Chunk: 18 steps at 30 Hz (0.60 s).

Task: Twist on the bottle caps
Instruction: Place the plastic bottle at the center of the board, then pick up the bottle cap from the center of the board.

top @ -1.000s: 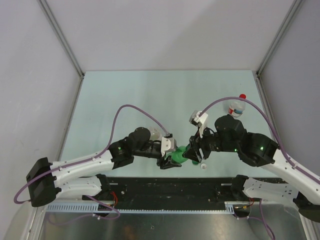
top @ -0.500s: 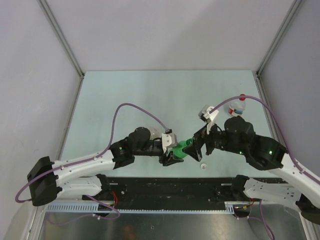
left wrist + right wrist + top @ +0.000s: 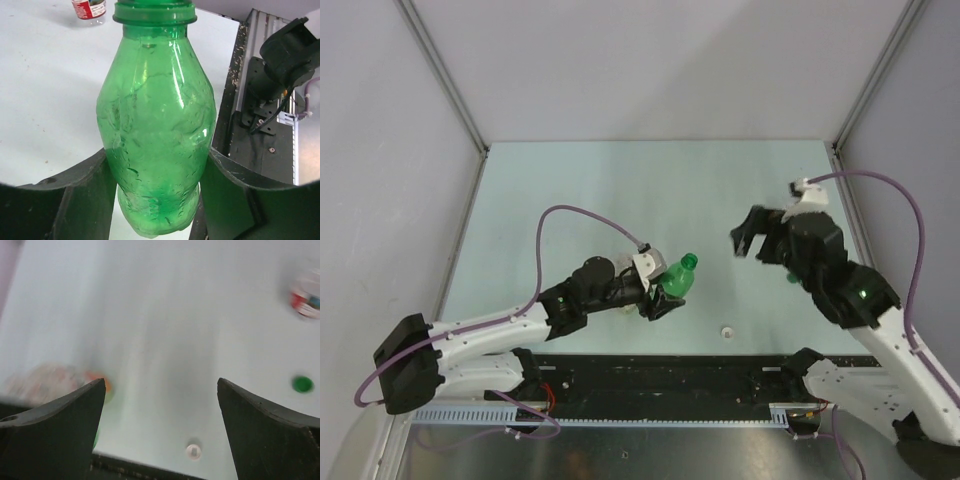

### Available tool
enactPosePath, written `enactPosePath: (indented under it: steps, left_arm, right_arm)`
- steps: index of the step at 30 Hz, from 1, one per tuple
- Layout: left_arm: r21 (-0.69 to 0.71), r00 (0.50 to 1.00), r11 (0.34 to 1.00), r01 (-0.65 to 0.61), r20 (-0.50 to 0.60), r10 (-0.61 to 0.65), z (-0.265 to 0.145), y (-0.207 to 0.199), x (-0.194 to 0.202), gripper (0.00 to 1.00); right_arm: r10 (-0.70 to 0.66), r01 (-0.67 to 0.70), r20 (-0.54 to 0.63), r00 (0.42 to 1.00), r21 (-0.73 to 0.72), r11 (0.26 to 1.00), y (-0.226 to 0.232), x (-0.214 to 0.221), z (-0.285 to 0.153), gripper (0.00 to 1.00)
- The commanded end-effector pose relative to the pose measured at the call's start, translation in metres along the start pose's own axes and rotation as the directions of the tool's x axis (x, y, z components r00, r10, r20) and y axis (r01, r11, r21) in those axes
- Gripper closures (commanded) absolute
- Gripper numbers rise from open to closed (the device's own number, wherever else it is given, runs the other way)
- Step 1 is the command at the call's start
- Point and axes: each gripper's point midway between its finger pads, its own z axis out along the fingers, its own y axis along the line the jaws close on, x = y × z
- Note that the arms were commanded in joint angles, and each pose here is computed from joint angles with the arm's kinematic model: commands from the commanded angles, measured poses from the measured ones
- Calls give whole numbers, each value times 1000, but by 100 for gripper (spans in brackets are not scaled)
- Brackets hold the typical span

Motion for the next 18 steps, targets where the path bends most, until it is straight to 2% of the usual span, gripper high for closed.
enactPosePath:
  steps: [1,4,6,13,15,18]
  left_arm:
    - [-30,993,999,33,114,-29,2,7,-28,100]
    - [-5,993,999,38,113,-38,4,3,-28,100]
    - [2,993,999,41,115,-41,5,2,-27,100]
    - [-34,989,998,44,146,-39,7,9,-26,100]
    - [-30,988,999,41,152,-36,8,9,-26,100]
    - [-43,987,998,41,156,-34,10,12,-25,100]
  right_arm:
    - [270,-234,-70,960,320,918,-86,21,38,6]
    - [455,-361,-129,881,438,823,-137,48,56,13]
    - [525,-409,-91,846,519,750,-169,62,62,14]
    - [545,-415,103,832,768,488,-252,98,37,19]
    - [580,-458,139,802,767,449,-262,111,37,23]
    - [622,-515,156,767,728,452,-269,125,50,34]
